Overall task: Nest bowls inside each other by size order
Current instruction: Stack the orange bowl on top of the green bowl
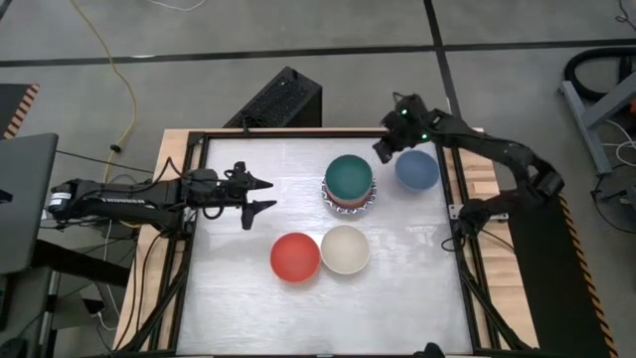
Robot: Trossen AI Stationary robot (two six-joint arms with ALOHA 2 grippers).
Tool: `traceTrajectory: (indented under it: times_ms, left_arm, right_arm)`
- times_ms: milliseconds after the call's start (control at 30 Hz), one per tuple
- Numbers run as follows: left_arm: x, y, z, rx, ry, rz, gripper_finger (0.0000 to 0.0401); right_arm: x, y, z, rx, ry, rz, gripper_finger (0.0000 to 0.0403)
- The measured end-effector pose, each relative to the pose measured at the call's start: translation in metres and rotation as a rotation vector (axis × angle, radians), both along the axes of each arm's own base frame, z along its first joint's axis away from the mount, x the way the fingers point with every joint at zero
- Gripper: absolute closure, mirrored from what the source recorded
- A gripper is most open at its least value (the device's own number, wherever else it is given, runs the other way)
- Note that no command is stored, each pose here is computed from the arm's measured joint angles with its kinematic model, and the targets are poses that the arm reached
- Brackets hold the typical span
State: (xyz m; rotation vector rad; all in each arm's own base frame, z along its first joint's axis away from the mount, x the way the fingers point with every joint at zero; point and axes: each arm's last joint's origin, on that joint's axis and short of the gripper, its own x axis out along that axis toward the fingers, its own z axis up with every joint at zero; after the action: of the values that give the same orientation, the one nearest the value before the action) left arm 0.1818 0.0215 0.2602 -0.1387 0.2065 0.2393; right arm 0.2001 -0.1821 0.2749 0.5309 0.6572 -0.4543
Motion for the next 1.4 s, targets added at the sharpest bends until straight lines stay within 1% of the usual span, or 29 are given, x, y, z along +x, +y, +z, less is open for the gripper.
traceTrajectory:
  times_ms: [100, 167, 333, 467, 633, 733, 867, 1000, 1067, 1167, 1233, 1300, 1400]
  left_arm:
    - [0.000, 0.000, 0.000, 0.001, 0.001, 0.000, 0.0154]
    - [0.000, 0.000, 0.000, 0.006, 0.000, -0.001, 0.0154]
    - [0.000, 0.000, -0.001, 0.006, 0.005, -0.002, 0.0154]
    - [0.000, 0.000, -0.001, 0.002, 0.004, -0.001, 0.0154]
    - [0.001, -0.002, -0.001, -0.006, 0.002, -0.011, 0.0154]
    - [0.001, -0.004, -0.001, -0.006, 0.002, -0.021, 0.0154]
    - [0.003, -0.006, -0.002, -0.008, 0.013, -0.032, 0.0154]
    - [0.011, -0.009, -0.011, -0.003, 0.070, -0.091, 0.0154]
    - [0.017, -0.010, -0.019, -0.033, 0.110, -0.089, 0.0154]
    - [0.027, -0.012, -0.034, -0.085, 0.180, -0.078, 0.0154]
    - [0.034, -0.015, -0.043, -0.113, 0.224, -0.085, 0.0154]
    - [0.039, -0.020, -0.051, -0.133, 0.268, -0.097, 0.0154]
    - [0.048, -0.028, -0.054, -0.139, 0.330, -0.104, 0.0154]
  right_arm:
    - [-0.002, 0.009, 0.013, -0.012, -0.067, 0.053, 0.0387]
    - [-0.001, 0.016, 0.016, -0.018, -0.080, 0.081, 0.0387]
    - [0.008, 0.027, 0.003, 0.010, -0.053, 0.135, 0.0387]
    - [0.014, 0.027, -0.015, 0.032, 0.000, 0.131, 0.0387]
    - [0.014, 0.026, -0.029, 0.054, 0.032, 0.122, 0.0387]
    - [0.015, 0.025, -0.028, 0.042, 0.018, 0.125, 0.0387]
    - [0.012, 0.027, -0.017, 0.007, -0.029, 0.117, 0.0387]
    - [0.002, 0.030, 0.003, -0.042, -0.090, 0.098, 0.0380]
    - [-0.004, 0.033, 0.012, -0.067, -0.111, 0.087, 0.0376]
    - [-0.015, 0.039, 0.020, -0.089, -0.100, 0.047, 0.0373]
    - [-0.019, 0.044, 0.022, -0.078, -0.079, 0.023, 0.0372]
    - [-0.022, 0.049, 0.020, -0.053, -0.041, 0.028, 0.0367]
    - [-0.025, 0.055, 0.015, -0.018, 0.018, 0.037, 0.0352]
